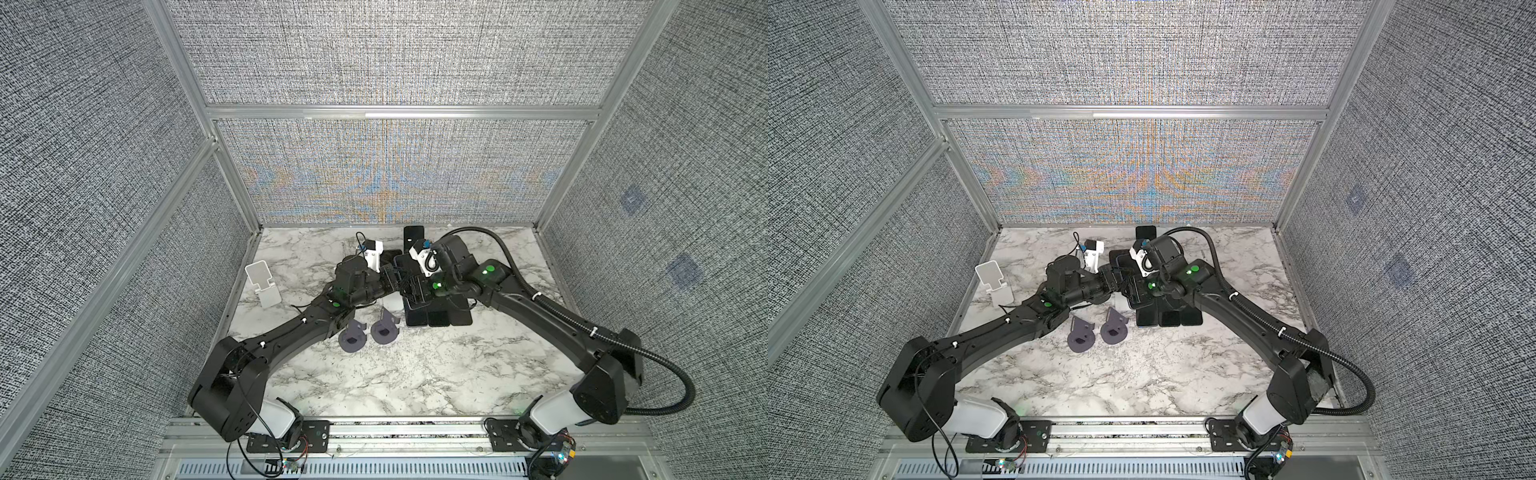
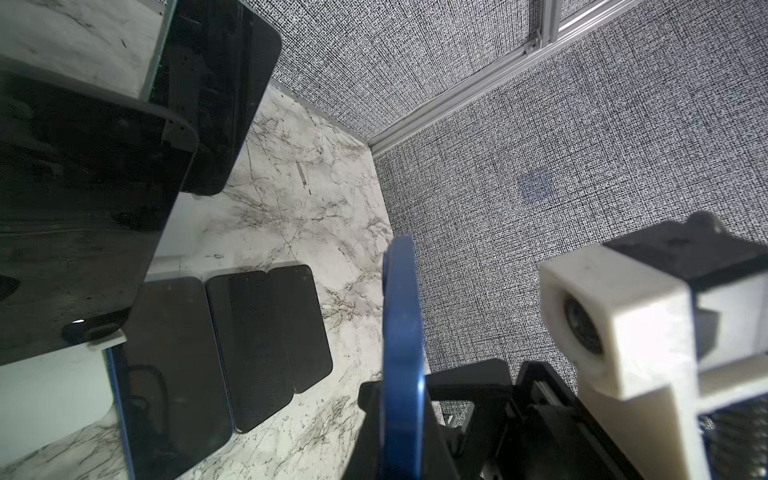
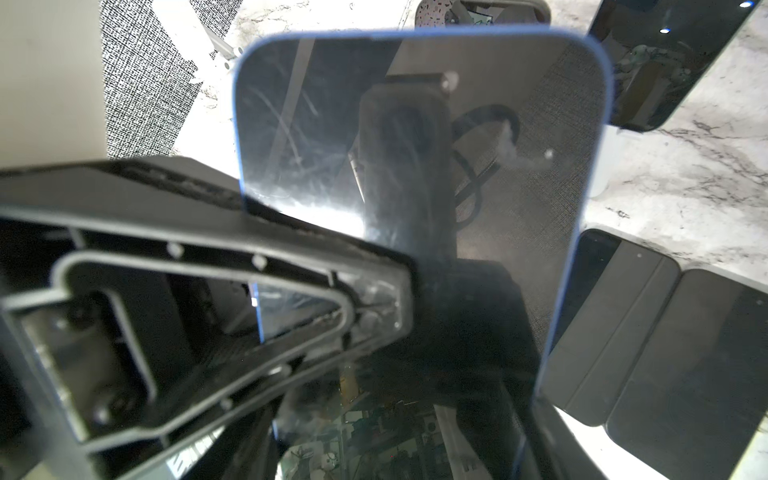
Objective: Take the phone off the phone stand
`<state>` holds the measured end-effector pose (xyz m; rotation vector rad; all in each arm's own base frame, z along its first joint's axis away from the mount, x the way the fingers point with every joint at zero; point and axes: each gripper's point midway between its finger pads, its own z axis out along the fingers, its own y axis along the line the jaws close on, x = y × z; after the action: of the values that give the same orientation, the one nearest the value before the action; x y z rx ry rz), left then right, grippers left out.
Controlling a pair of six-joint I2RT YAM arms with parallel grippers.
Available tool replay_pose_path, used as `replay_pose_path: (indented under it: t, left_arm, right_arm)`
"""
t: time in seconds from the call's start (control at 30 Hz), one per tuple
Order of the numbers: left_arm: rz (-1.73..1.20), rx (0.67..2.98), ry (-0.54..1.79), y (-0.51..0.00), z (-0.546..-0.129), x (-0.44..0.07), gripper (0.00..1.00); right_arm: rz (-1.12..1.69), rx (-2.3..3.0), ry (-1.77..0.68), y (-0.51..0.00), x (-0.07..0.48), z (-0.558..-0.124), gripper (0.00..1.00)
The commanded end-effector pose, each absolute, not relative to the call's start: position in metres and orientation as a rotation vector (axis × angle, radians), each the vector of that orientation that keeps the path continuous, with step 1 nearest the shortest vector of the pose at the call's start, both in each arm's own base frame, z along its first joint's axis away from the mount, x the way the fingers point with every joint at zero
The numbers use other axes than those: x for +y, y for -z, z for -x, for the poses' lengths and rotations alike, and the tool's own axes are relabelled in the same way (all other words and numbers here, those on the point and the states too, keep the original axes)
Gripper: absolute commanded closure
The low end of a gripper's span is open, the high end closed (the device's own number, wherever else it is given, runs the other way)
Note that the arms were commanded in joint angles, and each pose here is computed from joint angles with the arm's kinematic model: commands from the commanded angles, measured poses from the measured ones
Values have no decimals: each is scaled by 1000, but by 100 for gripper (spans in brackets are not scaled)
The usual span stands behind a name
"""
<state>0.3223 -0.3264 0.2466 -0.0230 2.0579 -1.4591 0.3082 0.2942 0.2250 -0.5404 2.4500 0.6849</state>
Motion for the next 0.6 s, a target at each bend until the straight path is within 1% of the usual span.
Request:
replay_pose_path:
  t: [0.0, 0.17, 0.23, 0.3, 0.37, 0.47, 0.57]
  left_arm:
    - [-37, 1965, 1543, -272, -320, -334, 100]
    - [-40, 1963, 1566, -272, -322, -339, 100]
    - [-39, 1966, 1565, -271, -322, -339, 93]
    - [-41, 1968, 1565, -271, -323, -340, 82]
    - [-37, 1974, 1563, -269, -324, -341, 74]
    - [-36, 1979, 1562, -267, -325, -341, 67]
    - [-33, 1984, 1567, -265, -325, -343, 65]
  right_arm:
    - [544, 2442, -673, -224, 292, -311, 47]
    - [544, 2443, -662, -224, 289, -310, 49]
    - [541, 2444, -659, -224, 287, -311, 51]
    - [538, 2448, -649, -223, 283, -311, 52]
    - [533, 2452, -644, -222, 281, -311, 53]
    - [523, 2459, -637, -219, 276, -310, 55]
    - [512, 2462, -622, -217, 269, -310, 57]
